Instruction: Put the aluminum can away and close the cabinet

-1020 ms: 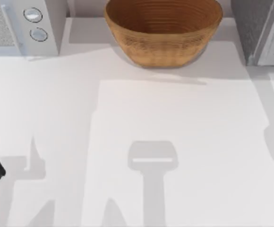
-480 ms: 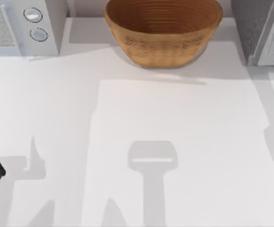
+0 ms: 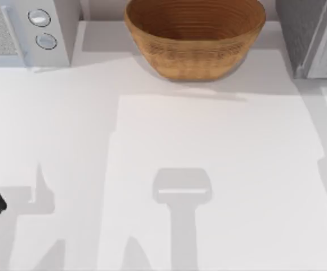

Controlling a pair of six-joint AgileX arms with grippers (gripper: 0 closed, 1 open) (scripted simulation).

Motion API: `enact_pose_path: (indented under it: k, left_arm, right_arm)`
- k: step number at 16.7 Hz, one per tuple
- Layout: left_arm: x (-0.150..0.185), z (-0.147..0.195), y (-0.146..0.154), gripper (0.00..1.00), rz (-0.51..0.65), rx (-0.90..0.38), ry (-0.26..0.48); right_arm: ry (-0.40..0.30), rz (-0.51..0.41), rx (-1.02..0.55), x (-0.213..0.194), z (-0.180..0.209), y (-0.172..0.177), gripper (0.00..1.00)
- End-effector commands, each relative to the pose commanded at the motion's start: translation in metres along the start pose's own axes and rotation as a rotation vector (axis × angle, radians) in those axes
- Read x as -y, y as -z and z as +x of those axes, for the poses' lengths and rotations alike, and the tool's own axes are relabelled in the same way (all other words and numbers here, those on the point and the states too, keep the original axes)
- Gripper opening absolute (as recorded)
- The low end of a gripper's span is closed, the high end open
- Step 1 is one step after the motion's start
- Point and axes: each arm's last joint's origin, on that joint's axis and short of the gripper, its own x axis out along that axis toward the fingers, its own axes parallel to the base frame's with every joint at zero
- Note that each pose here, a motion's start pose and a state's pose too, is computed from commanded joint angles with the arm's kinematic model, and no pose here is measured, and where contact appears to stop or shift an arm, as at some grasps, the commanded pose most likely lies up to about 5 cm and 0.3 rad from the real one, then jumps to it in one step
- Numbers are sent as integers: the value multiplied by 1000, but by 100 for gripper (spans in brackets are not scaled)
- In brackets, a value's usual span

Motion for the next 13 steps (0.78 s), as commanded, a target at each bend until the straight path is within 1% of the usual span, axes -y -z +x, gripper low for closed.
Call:
enact_pose_path:
  k: [3, 7, 10, 13]
  left_arm:
    - [0, 0, 0, 100, 0, 0, 0]
    - [0, 0, 0, 100, 0, 0, 0]
    - [0, 0, 0, 100, 0, 0, 0]
    - [0, 0, 0, 100, 0, 0, 0]
  right_arm:
    - [0, -2, 0, 5, -26, -5, 100]
    - [1, -4, 1, 14, -79, 0, 100]
    - [2, -6, 0, 22, -126, 21, 100]
    - [2, -7, -1, 29, -175, 60, 100]
